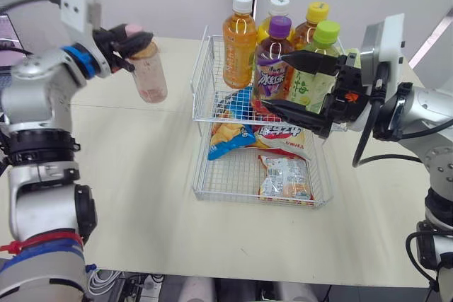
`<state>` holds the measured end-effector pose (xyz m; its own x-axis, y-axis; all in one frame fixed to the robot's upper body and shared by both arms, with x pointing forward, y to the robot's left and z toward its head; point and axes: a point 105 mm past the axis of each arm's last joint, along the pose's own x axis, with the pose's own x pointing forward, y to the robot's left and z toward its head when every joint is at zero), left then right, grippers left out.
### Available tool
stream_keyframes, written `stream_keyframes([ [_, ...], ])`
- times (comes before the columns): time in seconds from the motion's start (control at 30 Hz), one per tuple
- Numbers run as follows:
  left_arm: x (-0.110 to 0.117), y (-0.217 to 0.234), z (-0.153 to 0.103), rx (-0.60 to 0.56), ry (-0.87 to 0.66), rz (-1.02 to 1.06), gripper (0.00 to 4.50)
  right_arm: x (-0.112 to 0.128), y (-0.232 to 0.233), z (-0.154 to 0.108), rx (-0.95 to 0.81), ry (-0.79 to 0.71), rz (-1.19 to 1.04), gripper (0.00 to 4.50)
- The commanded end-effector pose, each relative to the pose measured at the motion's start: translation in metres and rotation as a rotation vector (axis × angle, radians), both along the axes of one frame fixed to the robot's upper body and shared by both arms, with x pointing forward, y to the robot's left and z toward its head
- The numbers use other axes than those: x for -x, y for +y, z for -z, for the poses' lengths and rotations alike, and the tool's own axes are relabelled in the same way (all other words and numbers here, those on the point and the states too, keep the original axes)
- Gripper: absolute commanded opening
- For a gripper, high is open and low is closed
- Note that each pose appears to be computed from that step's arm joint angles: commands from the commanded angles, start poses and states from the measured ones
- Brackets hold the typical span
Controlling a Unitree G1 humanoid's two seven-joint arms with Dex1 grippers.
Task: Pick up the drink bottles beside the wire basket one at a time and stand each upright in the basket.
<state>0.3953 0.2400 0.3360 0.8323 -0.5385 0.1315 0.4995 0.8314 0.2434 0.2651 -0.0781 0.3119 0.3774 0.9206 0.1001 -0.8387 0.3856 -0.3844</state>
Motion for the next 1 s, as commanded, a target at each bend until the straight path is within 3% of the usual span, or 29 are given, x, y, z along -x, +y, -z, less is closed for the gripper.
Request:
stream_keyframes([
  [0.03,0.028,-0.005,-0.059,-0.012,-0.152,0.073,1.36,0.004,0.002,-0.011,-0.006,-0.062,-0.019,4.50],
  [0.4,0.077,-0.032,-0.121,-0.017,-0.224,0.324,1.36,0.004,0.000,-0.014,-0.007,-0.076,-0.026,4.50],
  [0.5,0.087,-0.042,-0.134,0.030,-0.239,0.406,1.36,0.004,-0.002,-0.015,-0.006,-0.082,-0.014,4.50],
  [0.73,0.088,-0.068,-0.120,0.017,-0.167,0.557,1.36,0.005,-0.006,-0.017,-0.011,-0.094,0.026,4.50],
  [1.0,0.086,-0.105,-0.123,0.052,-0.158,0.708,1.36,0.010,-0.011,-0.017,-0.015,-0.105,0.074,4.50],
])
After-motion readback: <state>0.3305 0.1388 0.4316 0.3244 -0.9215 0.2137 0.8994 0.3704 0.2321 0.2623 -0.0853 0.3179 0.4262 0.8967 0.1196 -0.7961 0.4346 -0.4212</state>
